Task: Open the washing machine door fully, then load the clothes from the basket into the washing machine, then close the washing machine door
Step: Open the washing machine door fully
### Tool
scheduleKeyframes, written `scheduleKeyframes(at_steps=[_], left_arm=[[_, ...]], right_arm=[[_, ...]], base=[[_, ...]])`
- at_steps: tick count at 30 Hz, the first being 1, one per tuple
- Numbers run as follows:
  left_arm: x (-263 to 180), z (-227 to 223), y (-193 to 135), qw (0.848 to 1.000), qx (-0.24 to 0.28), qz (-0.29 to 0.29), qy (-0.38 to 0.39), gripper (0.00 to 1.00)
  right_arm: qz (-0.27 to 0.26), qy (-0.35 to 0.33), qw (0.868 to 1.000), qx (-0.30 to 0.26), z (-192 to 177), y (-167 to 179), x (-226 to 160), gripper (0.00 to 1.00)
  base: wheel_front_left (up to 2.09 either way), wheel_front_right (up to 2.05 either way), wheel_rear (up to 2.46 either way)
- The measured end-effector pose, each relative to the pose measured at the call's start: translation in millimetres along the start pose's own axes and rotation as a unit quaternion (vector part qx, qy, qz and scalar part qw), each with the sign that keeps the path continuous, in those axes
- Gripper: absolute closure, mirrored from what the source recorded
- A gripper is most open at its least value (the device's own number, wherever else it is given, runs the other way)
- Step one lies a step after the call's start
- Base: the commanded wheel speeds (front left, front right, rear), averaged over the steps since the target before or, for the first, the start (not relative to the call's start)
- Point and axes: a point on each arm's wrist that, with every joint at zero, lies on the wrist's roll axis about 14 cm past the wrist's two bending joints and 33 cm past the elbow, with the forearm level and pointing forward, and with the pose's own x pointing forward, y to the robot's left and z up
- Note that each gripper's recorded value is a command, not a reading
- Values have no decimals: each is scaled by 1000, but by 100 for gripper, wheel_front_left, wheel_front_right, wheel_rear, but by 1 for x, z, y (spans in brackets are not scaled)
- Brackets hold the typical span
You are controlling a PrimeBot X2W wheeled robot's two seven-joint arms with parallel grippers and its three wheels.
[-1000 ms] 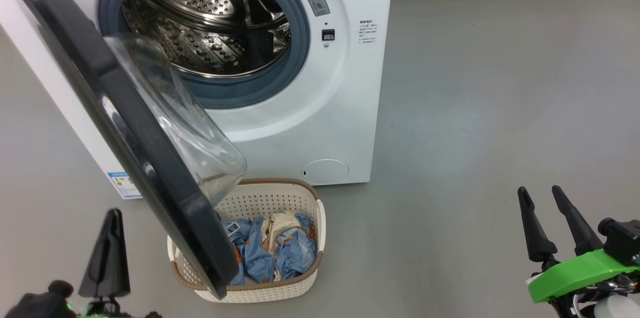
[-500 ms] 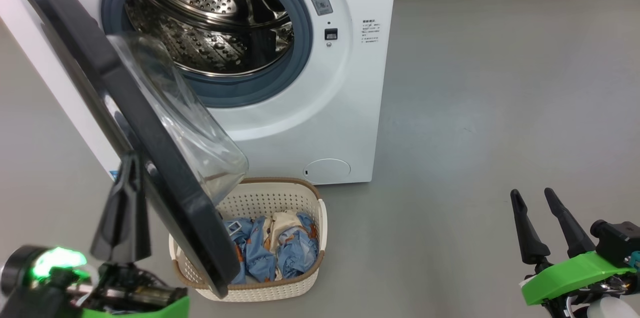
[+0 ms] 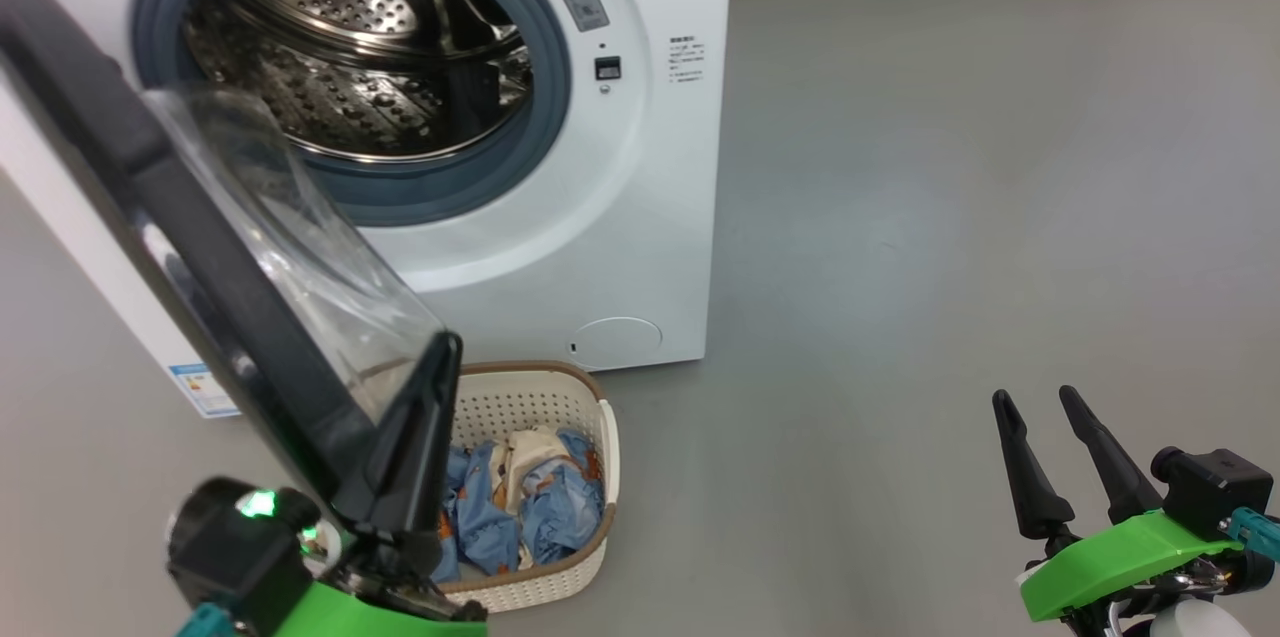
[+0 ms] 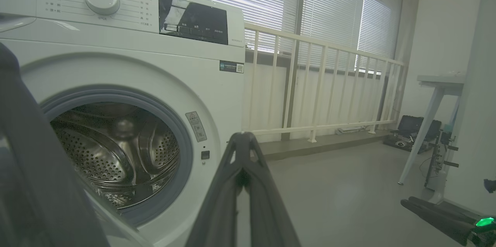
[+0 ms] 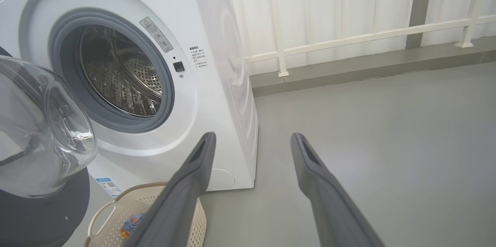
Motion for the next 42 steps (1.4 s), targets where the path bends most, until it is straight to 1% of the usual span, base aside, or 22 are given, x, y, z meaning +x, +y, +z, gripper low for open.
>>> scheduleKeyframes(at_steps=[5, 9, 17, 28, 42], left_arm=[[-7, -43, -1, 997, -34, 4, 68, 100], [-16, -76, 6, 992, -46, 18, 119, 100], [-30, -106, 17, 985, -63, 44, 156, 100], [-36, -108, 46, 983, -66, 92, 148, 100], [-55, -99, 64, 980, -58, 134, 139, 100]], right_arm=[[-12, 3, 1000, 1, -2, -8, -4, 0], [-16, 5, 1000, 3, -4, -9, -5, 0], [-21, 6, 1000, 3, -4, -12, -6, 0], [-10, 13, 1000, 3, -9, -5, -3, 0], [22, 24, 999, 6, -16, 15, 9, 0]], base=[[0, 0, 0], [0, 0, 0], [0, 0, 0], [0, 0, 0], [0, 0, 0]])
